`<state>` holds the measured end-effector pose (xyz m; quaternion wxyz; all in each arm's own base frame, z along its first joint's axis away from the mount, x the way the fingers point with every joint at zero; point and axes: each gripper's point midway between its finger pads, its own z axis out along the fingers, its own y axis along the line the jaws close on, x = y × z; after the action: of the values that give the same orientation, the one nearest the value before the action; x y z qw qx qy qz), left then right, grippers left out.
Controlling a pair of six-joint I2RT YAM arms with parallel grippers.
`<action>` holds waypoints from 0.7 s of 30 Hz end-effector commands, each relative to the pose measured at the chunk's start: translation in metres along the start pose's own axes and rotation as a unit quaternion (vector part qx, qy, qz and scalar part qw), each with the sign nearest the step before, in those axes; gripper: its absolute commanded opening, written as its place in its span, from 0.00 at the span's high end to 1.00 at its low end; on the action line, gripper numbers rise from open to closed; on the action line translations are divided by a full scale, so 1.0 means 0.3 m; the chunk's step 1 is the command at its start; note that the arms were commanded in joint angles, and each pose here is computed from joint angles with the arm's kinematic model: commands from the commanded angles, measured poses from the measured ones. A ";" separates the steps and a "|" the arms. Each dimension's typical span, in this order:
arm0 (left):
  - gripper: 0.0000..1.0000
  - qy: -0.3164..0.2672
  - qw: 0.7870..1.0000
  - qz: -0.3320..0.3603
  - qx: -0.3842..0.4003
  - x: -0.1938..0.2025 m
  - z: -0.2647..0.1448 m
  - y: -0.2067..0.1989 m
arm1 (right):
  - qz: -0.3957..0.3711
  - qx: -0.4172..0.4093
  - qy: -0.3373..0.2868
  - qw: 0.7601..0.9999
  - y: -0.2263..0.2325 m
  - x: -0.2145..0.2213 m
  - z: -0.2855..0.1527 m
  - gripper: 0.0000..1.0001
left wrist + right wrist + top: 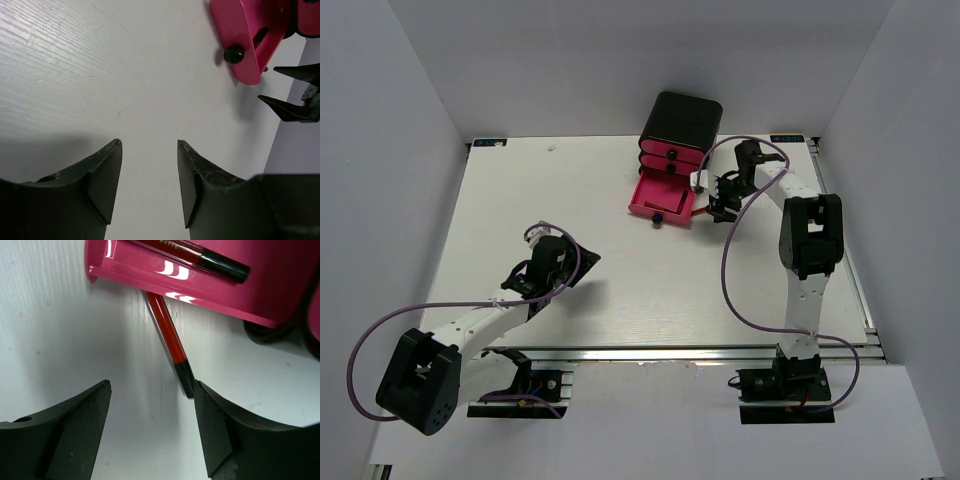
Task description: Organize the makeup
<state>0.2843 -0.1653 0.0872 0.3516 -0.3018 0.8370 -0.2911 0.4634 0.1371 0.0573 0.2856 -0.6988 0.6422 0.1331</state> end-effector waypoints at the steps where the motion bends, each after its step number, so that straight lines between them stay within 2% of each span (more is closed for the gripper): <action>1: 0.42 -0.013 1.000 -0.004 0.004 -0.022 -0.007 -0.008 | -0.029 0.010 -0.009 0.999 -0.057 -0.022 0.009 0.27; 15: 0.42 -0.010 1.000 -0.003 -0.001 -0.022 0.004 -0.012 | -0.021 -0.003 -0.002 1.000 -0.097 0.029 0.094 0.27; 21: 0.42 -0.010 1.000 0.000 -0.005 -0.025 0.007 -0.013 | -0.022 -0.034 0.005 0.999 -0.073 0.048 0.128 0.34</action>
<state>0.2838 -0.1643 0.0816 0.3468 -0.3035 0.8409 -0.2835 0.5008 0.1469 0.0300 0.2822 -0.7124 0.6282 0.1348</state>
